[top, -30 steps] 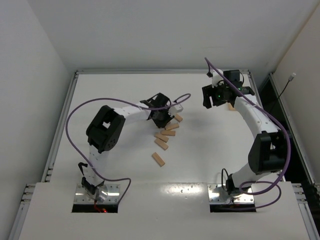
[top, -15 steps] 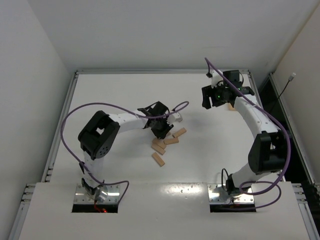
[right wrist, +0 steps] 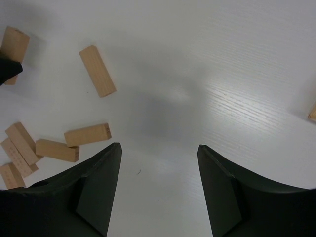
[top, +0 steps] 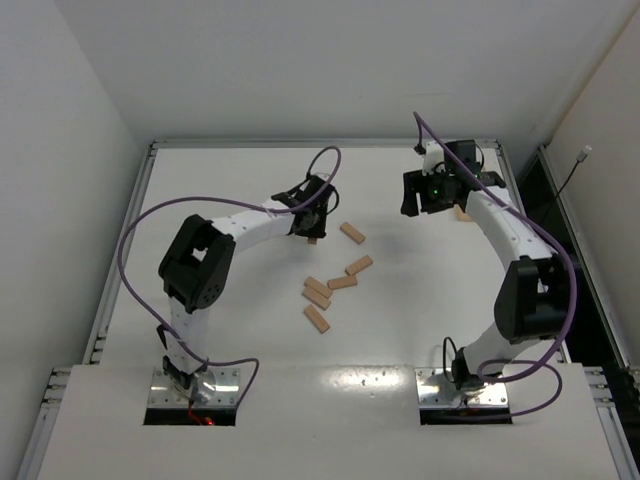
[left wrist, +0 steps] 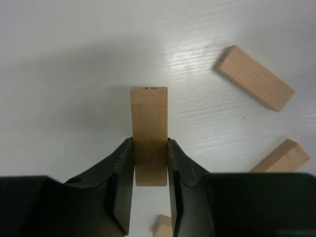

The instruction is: Build the wood block tower

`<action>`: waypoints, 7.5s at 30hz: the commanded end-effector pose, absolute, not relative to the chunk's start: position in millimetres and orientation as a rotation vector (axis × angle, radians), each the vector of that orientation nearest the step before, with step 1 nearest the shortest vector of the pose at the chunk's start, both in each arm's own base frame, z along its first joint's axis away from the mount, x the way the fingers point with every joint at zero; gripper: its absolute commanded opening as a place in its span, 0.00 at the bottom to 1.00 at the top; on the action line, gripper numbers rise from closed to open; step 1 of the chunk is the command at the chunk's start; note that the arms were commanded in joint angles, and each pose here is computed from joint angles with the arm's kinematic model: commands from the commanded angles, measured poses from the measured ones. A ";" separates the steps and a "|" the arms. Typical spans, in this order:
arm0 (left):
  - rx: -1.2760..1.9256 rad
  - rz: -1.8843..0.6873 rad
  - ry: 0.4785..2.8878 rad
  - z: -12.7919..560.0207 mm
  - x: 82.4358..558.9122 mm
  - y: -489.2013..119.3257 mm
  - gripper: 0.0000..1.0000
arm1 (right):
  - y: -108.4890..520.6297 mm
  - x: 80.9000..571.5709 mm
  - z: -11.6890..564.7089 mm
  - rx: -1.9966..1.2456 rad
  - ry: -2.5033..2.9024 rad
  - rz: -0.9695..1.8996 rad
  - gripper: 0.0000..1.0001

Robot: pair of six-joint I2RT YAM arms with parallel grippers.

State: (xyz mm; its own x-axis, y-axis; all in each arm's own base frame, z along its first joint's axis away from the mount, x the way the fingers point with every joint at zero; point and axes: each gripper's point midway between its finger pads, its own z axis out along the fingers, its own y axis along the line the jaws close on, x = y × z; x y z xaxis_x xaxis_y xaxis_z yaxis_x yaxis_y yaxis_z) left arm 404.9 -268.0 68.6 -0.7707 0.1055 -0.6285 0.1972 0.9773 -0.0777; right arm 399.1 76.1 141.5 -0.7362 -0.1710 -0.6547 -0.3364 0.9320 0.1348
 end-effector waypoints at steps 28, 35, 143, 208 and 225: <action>-0.003 -0.135 2.500 52.8 405.1 -277.4 0.91 | 90.6 409.8 144.2 -0.330 2.396 0.362 0.71; -0.016 -0.154 2.211 179.9 440.0 -254.8 0.94 | 112.1 413.8 141.4 -0.379 2.370 0.318 0.71; -0.558 -0.027 2.069 210.5 471.6 -13.5 1.00 | 335.8 411.1 38.9 0.011 2.688 0.143 0.00; -0.550 -0.140 2.077 208.6 462.1 -19.4 0.96 | 342.4 373.9 147.6 -0.502 2.330 0.392 0.76; 0.763 -0.463 2.332 146.5 365.1 -274.9 0.78 | 23.9 377.0 167.8 -0.228 2.214 -0.464 0.74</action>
